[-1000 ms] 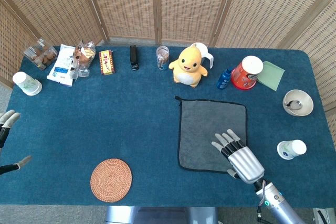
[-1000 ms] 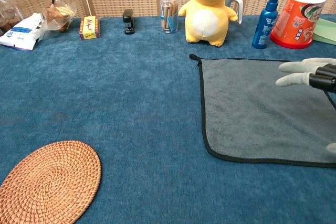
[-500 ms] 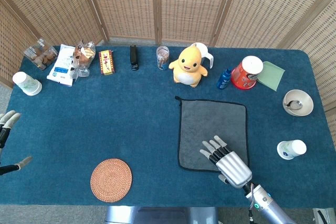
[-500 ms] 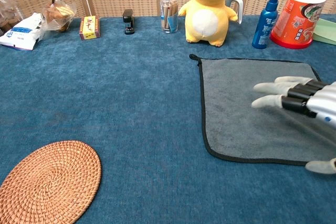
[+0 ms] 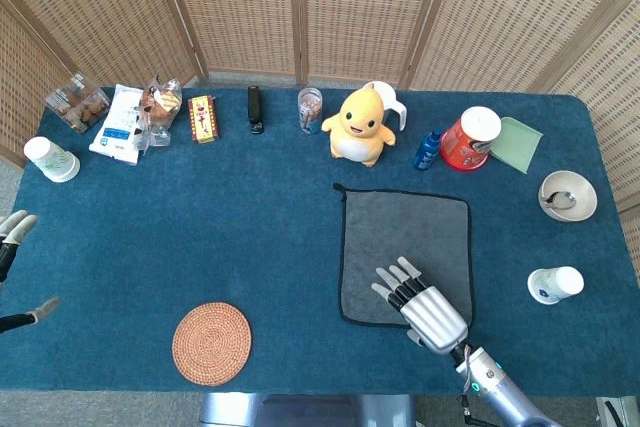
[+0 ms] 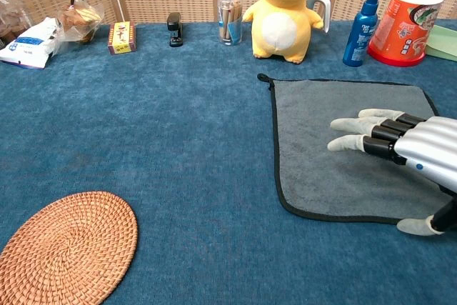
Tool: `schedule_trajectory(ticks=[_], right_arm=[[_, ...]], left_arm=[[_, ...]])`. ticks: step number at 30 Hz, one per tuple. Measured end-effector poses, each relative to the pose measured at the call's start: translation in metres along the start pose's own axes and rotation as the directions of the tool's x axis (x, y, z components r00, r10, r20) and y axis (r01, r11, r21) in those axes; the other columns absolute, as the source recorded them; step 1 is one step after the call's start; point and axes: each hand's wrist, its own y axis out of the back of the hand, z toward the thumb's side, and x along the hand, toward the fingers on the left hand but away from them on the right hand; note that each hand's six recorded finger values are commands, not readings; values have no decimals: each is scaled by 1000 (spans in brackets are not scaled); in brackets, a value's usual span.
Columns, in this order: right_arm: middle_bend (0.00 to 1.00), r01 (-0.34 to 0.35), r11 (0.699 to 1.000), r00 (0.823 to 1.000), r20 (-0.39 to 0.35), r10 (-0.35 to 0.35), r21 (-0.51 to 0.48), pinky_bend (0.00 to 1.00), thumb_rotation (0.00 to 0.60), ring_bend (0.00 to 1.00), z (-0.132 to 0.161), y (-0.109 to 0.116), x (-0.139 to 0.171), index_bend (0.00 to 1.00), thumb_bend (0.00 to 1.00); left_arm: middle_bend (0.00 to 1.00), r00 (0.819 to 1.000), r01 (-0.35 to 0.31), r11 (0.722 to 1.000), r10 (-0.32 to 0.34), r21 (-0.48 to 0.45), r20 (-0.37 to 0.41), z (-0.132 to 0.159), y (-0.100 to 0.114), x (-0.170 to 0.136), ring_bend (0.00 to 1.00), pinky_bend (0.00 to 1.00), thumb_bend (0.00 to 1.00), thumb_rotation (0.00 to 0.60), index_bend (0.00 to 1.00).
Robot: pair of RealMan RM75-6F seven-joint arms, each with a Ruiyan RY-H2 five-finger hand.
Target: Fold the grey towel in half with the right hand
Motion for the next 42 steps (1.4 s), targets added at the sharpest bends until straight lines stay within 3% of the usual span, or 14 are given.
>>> schedule_trajectory(ticks=[31, 42], right_arm=[[0, 0, 1000, 1000, 5, -1, 31, 0, 600, 0, 2, -11, -6, 86, 0], [0, 5, 999, 1000, 5, -5, 37, 27, 600, 0, -1, -12, -6, 156, 266]], left_arm=[[0, 1000, 18, 1000, -18, -11, 4, 1, -1, 0, 0, 0, 0, 600, 0], [0, 1000, 25, 1000, -24, -10, 5, 1, -2, -1, 0, 0, 0, 600, 0]])
